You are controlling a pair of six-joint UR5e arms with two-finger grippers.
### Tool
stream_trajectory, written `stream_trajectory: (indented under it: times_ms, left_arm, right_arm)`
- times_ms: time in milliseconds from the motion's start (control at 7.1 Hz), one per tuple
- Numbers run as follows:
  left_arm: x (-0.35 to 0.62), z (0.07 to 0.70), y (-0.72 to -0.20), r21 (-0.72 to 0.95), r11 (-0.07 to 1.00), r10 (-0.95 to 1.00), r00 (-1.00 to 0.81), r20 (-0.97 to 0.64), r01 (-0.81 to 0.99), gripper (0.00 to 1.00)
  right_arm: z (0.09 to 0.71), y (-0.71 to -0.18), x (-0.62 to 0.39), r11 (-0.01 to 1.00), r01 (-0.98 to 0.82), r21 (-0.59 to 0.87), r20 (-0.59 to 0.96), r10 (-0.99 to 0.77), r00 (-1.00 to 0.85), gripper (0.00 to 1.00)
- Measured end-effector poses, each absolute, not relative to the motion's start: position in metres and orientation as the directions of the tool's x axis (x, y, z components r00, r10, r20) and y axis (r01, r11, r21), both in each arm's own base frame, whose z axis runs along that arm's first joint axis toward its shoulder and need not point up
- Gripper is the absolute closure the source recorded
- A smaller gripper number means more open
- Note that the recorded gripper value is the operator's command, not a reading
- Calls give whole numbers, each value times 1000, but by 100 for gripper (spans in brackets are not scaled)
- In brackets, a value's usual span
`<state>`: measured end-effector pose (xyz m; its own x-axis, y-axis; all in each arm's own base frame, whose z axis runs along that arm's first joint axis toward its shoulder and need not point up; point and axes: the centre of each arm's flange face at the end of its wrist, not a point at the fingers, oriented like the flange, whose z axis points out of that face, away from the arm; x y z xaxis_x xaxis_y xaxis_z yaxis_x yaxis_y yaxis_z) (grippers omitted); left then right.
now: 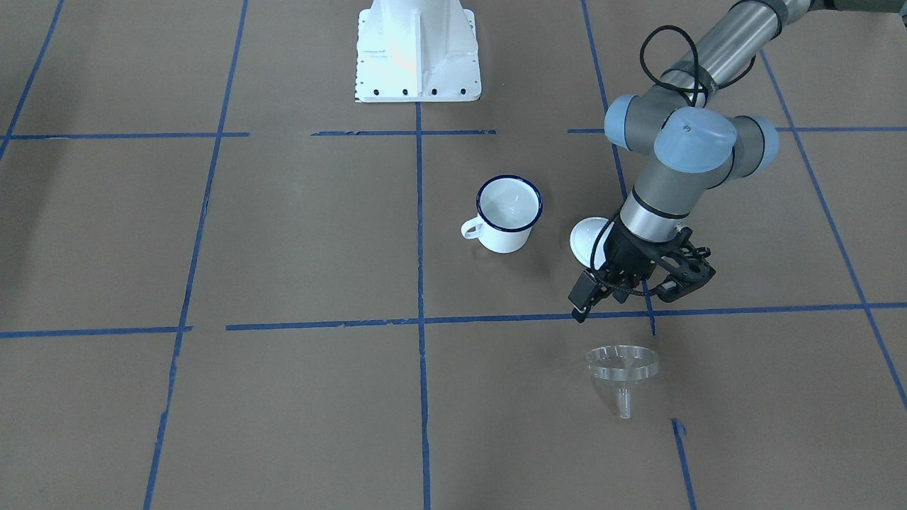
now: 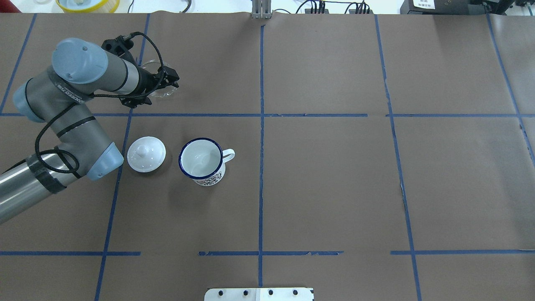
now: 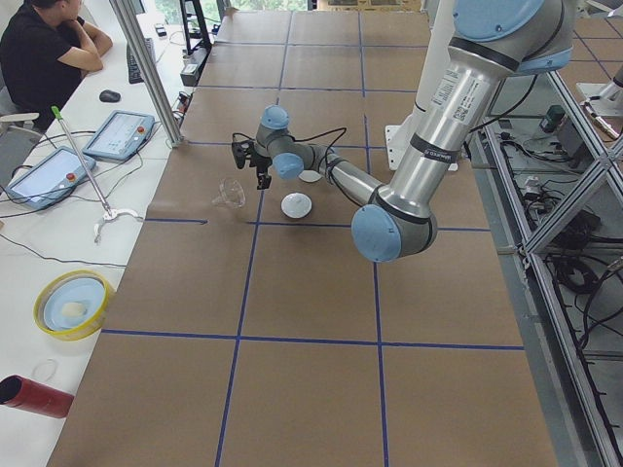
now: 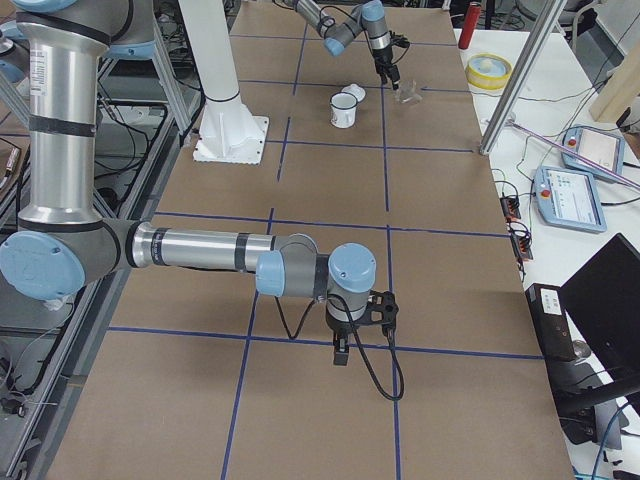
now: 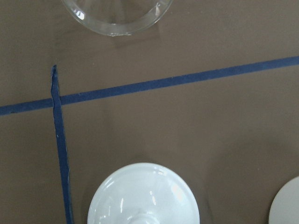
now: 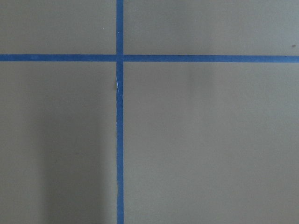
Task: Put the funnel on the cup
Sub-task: 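Move the left gripper over to the clear glass funnel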
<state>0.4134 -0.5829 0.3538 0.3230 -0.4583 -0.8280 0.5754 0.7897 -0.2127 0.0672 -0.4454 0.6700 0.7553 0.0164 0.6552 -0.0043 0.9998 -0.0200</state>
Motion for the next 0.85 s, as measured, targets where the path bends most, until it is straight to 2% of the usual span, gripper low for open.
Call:
stream_trajectory:
  times_ms: [423, 704, 845]
  left_arm:
    - [424, 353, -613, -347, 576, -608, 104, -787, 740, 0]
    - [431, 354, -625, -372, 486, -641, 32, -767, 791, 9]
    - [434, 357, -627, -373, 473, -646, 27, -762, 798, 18]
  right_arm:
    - [670, -445, 67, 1000, -4, -20, 655, 16, 755, 0]
    - [670, -445, 67, 1000, -4, -20, 655, 16, 755, 0]
    - [670, -445, 67, 1000, -4, -20, 655, 16, 755, 0]
